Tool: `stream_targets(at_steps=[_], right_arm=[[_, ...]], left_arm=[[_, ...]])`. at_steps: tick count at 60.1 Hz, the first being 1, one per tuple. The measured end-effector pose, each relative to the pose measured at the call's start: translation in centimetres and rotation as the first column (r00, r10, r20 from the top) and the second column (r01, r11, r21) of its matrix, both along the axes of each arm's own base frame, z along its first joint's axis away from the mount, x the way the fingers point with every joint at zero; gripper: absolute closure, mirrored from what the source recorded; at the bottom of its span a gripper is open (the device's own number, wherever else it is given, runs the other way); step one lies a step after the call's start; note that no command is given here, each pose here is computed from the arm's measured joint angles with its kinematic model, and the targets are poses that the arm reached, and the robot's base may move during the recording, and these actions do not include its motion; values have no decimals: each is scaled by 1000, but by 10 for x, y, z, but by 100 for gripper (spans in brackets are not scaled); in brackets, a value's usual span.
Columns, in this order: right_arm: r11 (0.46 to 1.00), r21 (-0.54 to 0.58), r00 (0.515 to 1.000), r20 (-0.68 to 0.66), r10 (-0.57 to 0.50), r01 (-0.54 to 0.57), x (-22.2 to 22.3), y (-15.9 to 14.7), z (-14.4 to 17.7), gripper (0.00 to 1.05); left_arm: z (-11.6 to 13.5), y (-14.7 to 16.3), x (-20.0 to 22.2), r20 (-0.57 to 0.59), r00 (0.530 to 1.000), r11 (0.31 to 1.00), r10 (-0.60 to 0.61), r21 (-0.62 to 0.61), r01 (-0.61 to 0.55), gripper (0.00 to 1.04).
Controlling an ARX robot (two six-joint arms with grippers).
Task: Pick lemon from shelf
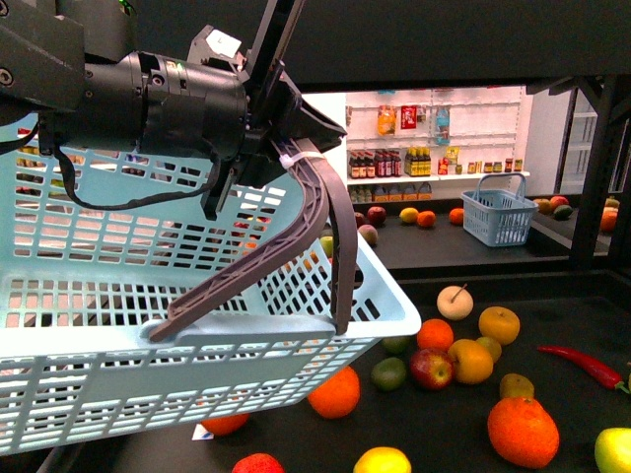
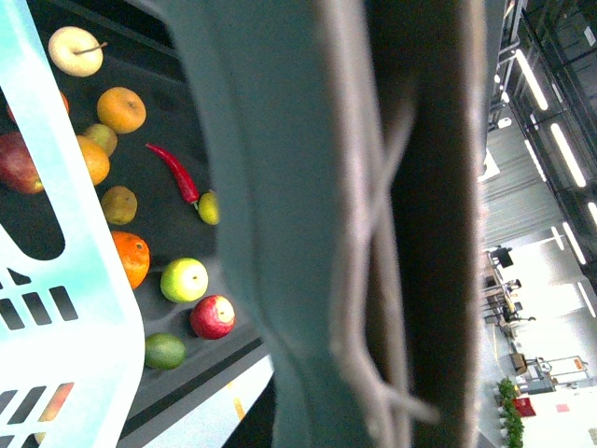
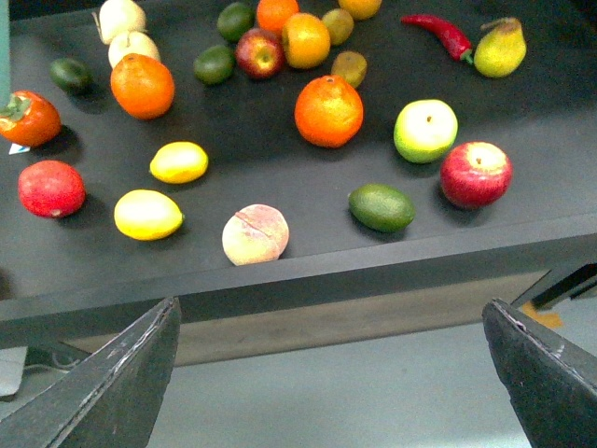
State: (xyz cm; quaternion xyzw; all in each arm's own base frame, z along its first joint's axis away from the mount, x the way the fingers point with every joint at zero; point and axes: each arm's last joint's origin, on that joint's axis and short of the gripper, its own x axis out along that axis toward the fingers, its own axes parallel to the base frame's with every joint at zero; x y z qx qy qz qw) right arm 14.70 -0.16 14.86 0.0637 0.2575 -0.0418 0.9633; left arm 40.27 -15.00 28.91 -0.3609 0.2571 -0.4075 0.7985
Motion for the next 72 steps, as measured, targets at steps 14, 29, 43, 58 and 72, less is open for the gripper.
stream_targets(at_steps=[14,29,43,58,72], right_arm=[[997,57,986,-149,69,-61,86,12,-30,7],[975,-21,948,-241,210,-221,154,23,-95,7],[926,-52,898,-268,348,-374,206,22,-146,7],[798,-156,807,-229,544,-582,258,27,-180,7],[681,-264,730,-227,644,-683,289,34,-197,7]], left_arm=[[0,0,0,2,1000,1000,1,1,-1,99],[0,0,0,3,1000,1000,-1,3,1,99],[0,0,0,4,1000,1000,0,3,0,99],[0,0,0,4,1000,1000,-1,3,1,99],[0,0,0,4,1000,1000,0,3,0,99]])
